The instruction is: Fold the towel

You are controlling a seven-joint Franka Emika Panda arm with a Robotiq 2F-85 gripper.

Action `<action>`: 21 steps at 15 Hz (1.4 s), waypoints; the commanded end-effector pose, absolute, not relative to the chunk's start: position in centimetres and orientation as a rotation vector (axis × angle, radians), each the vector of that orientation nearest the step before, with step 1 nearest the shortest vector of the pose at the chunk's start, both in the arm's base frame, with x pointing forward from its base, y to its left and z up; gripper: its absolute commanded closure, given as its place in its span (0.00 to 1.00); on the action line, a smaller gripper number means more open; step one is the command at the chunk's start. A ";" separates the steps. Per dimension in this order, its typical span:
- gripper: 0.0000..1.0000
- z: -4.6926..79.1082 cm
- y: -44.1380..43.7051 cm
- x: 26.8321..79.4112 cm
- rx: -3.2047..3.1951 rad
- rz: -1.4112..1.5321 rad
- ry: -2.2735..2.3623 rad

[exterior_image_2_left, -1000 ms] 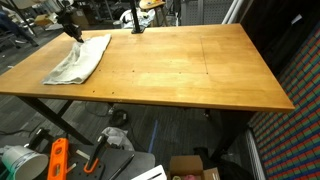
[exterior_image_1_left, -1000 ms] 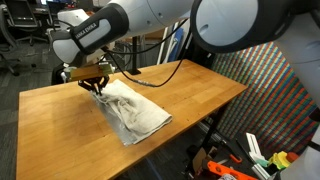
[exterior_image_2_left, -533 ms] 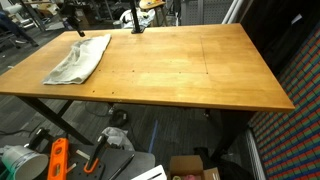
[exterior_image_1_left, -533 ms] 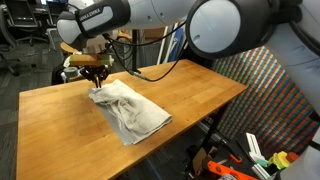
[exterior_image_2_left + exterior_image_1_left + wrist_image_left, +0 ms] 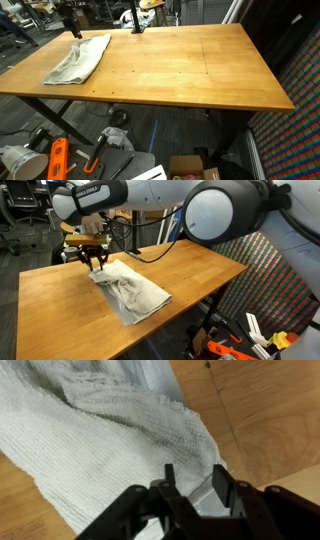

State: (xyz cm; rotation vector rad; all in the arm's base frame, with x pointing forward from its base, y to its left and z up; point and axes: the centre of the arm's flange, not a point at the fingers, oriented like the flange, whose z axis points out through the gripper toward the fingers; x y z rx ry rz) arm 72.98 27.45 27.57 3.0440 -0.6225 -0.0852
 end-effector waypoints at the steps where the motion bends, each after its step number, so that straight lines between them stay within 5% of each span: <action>1: 0.23 28.7 29.3 71.9 3.060 -0.077 -0.482; 4: 0.02 27.5 30.6 70.8 3.060 -0.051 -0.404; 11: 0.00 23.8 31.9 68.9 2.981 0.039 -0.258; 12: 0.26 23.4 31.7 69.1 2.973 0.055 -0.255; 14: 0.30 23.1 31.3 69.2 2.962 0.076 -0.253; 21: 0.85 24.2 30.3 70.7 2.958 0.092 -0.309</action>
